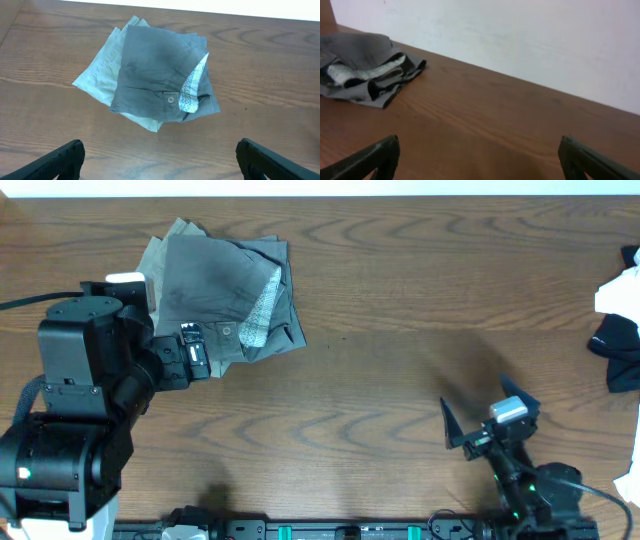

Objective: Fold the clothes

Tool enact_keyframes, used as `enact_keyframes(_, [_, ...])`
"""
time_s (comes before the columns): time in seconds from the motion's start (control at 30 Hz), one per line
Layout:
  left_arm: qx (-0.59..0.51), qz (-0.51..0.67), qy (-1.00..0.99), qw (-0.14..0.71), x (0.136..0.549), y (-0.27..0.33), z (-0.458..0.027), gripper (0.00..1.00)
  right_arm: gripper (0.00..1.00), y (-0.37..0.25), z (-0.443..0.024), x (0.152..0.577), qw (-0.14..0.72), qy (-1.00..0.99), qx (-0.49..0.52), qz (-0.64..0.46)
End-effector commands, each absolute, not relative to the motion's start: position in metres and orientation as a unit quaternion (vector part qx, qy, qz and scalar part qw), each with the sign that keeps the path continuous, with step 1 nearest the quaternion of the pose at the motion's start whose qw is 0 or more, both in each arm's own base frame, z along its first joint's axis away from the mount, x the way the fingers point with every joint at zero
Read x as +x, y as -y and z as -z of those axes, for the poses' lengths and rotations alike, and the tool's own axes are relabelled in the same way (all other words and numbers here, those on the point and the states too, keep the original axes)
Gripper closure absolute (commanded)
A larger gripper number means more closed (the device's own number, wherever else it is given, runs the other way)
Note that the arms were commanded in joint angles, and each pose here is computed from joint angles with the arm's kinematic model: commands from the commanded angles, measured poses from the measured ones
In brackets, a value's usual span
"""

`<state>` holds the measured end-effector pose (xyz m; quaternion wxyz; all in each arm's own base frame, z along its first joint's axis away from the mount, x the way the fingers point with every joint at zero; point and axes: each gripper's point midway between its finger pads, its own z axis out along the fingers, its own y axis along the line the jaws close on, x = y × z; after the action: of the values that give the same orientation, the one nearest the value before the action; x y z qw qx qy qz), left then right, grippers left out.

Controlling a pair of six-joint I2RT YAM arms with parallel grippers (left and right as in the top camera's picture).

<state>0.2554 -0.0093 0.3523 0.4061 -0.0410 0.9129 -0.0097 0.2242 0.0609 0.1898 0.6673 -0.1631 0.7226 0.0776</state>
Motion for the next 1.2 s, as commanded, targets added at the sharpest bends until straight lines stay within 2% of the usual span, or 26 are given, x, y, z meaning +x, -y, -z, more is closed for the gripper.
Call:
enact_keyframes(0.0, [-0.045,0.01,-0.913,0.405,0.255,0.009,-0.352,0.02,0.01,-0.061,-0.173,0.23,0.667,-0.726,-0.142,-0.094])
enact_keyframes(0.1, [-0.045,0.01,-0.913,0.406,0.255,0.009,-0.352,0.02,0.01,-0.061,-0.161,0.235,0.673,-0.72,-0.135,-0.1])
enact_keyframes(1.17, [-0.045,0.01,-0.913,0.406,0.255,0.009,-0.352,0.02,0.01,-0.061,-0.163,0.237,0.683,-0.711,-0.135,-0.099])
